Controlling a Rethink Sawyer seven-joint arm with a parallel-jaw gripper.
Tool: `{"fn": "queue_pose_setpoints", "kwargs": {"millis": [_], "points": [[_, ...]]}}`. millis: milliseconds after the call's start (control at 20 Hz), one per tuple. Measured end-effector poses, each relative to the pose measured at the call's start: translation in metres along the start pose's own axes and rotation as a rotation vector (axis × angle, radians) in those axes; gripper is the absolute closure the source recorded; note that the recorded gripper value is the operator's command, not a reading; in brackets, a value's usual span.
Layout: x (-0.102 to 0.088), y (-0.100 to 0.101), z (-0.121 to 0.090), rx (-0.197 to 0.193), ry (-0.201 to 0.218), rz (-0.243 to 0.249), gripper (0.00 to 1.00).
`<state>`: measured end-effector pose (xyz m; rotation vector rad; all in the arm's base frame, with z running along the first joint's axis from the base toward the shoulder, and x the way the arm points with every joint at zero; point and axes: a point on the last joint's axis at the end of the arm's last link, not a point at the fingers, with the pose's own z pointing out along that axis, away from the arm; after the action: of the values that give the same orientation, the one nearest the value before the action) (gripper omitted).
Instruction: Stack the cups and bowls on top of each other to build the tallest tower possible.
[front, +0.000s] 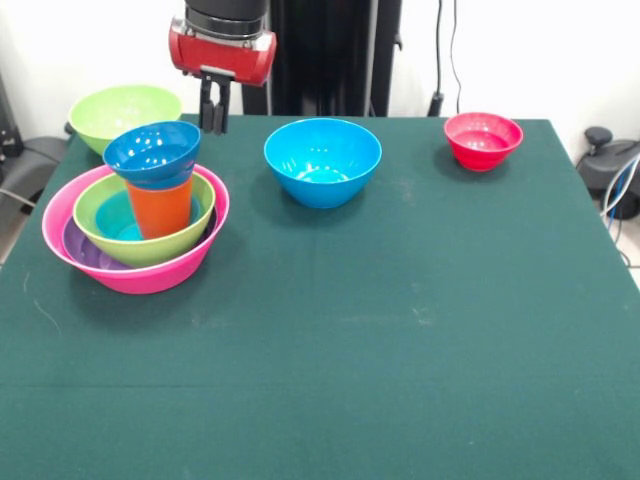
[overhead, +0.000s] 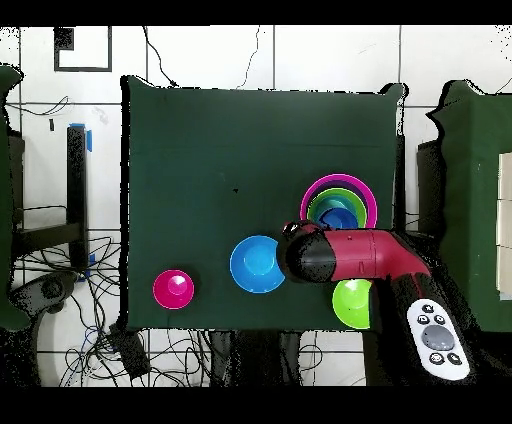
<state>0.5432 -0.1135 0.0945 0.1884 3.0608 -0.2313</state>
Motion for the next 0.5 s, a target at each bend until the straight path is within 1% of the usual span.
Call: {"fn": "queue_pose_setpoints", "kwargs": {"millis": [250, 500], "points": [[0.0058, 0.001, 0.0079, 0.002, 0.011, -0.02, 1.0], [0.0075, 0.0011, 0.0117, 0.004, 0.004, -0.035, 1.0]]}}
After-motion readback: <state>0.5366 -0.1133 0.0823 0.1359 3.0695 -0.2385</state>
